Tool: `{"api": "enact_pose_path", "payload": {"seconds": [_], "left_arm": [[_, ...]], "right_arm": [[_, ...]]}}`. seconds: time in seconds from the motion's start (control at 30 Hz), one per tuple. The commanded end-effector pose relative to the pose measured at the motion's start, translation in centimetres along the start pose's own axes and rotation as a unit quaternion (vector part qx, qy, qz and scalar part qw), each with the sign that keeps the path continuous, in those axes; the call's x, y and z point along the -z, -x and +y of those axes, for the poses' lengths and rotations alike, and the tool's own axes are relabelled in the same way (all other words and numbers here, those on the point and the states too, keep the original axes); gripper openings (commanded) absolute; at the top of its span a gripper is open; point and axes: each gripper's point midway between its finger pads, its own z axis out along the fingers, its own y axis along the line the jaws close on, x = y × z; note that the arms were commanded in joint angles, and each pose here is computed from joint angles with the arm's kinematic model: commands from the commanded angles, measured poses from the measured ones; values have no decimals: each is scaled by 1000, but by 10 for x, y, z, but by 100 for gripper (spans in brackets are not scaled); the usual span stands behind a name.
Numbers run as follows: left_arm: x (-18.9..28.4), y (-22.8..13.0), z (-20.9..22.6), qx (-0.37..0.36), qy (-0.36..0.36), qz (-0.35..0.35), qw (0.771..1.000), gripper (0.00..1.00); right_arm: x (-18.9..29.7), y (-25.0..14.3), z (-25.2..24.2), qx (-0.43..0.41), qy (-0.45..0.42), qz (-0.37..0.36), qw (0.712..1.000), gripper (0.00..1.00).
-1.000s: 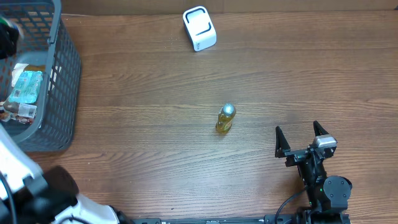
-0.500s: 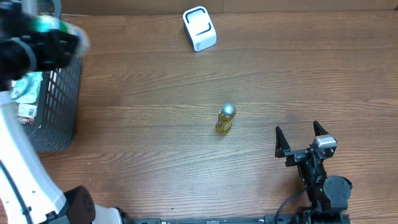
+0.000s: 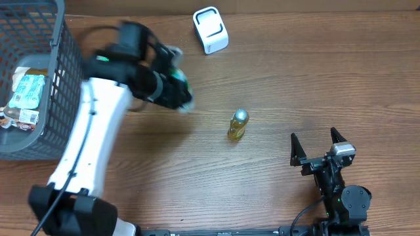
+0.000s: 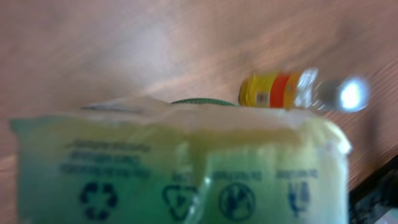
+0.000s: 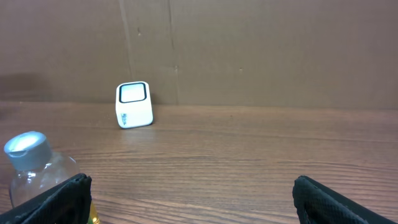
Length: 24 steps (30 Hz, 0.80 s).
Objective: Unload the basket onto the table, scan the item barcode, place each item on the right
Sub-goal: 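Carry the green package out and place it beside the yellow bottle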
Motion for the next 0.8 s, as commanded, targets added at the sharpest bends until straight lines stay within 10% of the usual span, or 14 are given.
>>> {"api": "enact_pose_path", "payload": {"seconds": [0.0, 0.5, 0.7, 0.77], "left_arm": [[-34, -22, 0, 25, 48, 34, 998, 45], [-118, -68, -22, 10, 127, 43, 991, 51], [-125, -84, -26, -19, 166, 56, 984, 70], [-125, -84, -28, -21, 164, 54, 985, 93]], "right_arm": [[0, -1, -2, 3, -4, -3, 1000, 100], [0, -1, -2, 3, -4, -3, 1000, 100], [0, -1, -2, 3, -4, -3, 1000, 100], [0, -1, -2, 3, -4, -3, 1000, 100]]}}
